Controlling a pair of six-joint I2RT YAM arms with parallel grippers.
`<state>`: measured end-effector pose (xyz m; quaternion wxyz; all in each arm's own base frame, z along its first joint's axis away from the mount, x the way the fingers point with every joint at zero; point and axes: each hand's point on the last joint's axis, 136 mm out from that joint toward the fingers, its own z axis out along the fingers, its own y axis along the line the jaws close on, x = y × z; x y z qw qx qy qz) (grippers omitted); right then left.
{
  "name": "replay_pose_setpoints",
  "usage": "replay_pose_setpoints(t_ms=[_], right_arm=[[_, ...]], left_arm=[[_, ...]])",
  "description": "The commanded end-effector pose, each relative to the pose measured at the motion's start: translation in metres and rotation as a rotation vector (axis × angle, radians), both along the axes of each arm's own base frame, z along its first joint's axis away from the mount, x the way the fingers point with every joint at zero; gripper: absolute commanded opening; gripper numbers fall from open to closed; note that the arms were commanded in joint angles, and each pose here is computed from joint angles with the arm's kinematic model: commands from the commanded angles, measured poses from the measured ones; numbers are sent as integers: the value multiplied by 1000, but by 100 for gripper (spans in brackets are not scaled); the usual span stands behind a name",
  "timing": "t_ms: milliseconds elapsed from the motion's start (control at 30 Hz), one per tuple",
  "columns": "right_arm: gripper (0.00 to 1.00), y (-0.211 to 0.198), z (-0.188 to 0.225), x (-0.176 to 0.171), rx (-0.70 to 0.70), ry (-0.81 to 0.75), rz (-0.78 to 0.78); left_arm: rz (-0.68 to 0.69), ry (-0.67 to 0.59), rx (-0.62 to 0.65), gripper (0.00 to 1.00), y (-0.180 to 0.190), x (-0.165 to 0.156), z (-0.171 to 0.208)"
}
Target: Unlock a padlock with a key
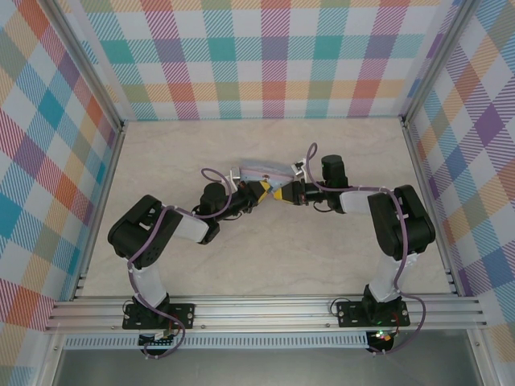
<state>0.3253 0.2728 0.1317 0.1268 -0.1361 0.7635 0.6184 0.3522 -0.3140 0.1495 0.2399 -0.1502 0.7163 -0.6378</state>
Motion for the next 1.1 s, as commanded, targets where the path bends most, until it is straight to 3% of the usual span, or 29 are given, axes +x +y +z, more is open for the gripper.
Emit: replay_pose_setpoints(t_ms=[0, 567, 767, 1067], right_arm=[[13, -5, -2, 19, -11, -95, -61], [14, -18, -4, 13, -16, -87, -79], [5, -16, -2, 10, 0, -82, -57], [8, -17, -8, -1, -16, -66, -46]], left_arm=[[-209, -155, -102, 0, -28, -36, 50], [-175, -144, -62, 0, -21, -31, 33], [-205, -157, -55, 0, -25, -32, 27], [-222, -170, -34, 0, -12, -23, 24]])
